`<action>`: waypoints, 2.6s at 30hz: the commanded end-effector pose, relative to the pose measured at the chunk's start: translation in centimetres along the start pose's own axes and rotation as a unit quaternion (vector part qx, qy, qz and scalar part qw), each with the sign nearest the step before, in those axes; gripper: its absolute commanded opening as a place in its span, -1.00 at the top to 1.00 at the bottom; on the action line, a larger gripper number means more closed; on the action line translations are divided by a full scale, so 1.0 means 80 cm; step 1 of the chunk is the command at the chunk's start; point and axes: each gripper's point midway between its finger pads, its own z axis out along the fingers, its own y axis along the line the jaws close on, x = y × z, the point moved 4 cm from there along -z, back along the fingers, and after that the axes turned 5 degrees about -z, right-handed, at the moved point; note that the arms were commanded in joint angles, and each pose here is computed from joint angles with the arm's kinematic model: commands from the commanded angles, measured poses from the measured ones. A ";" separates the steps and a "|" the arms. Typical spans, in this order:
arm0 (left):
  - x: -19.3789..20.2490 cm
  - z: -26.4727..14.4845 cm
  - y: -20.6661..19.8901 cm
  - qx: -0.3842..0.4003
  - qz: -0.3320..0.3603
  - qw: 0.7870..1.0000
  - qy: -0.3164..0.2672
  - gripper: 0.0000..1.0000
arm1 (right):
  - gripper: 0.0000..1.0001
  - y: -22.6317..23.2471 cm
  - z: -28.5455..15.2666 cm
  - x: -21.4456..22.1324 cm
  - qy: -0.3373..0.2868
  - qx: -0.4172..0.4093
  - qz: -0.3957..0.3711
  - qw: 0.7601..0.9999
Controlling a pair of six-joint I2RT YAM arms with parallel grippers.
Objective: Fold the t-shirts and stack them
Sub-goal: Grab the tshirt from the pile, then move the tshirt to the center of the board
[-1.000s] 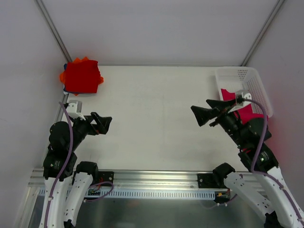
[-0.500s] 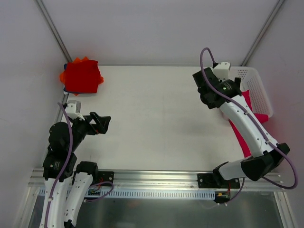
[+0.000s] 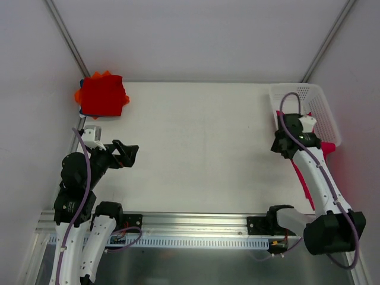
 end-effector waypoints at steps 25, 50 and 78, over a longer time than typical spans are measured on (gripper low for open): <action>-0.009 0.001 -0.007 0.017 0.011 1.000 -0.006 -0.98 | -0.99 0.008 0.129 -0.052 0.065 -0.092 0.195 0.974; -0.006 0.000 -0.012 0.030 0.016 0.999 -0.002 -0.98 | 0.78 0.006 0.137 -0.002 0.091 -0.075 0.208 0.971; -0.005 0.003 -0.011 0.029 0.012 1.000 0.004 -0.98 | 0.99 -0.107 -0.144 -0.127 -0.244 -0.211 0.296 0.899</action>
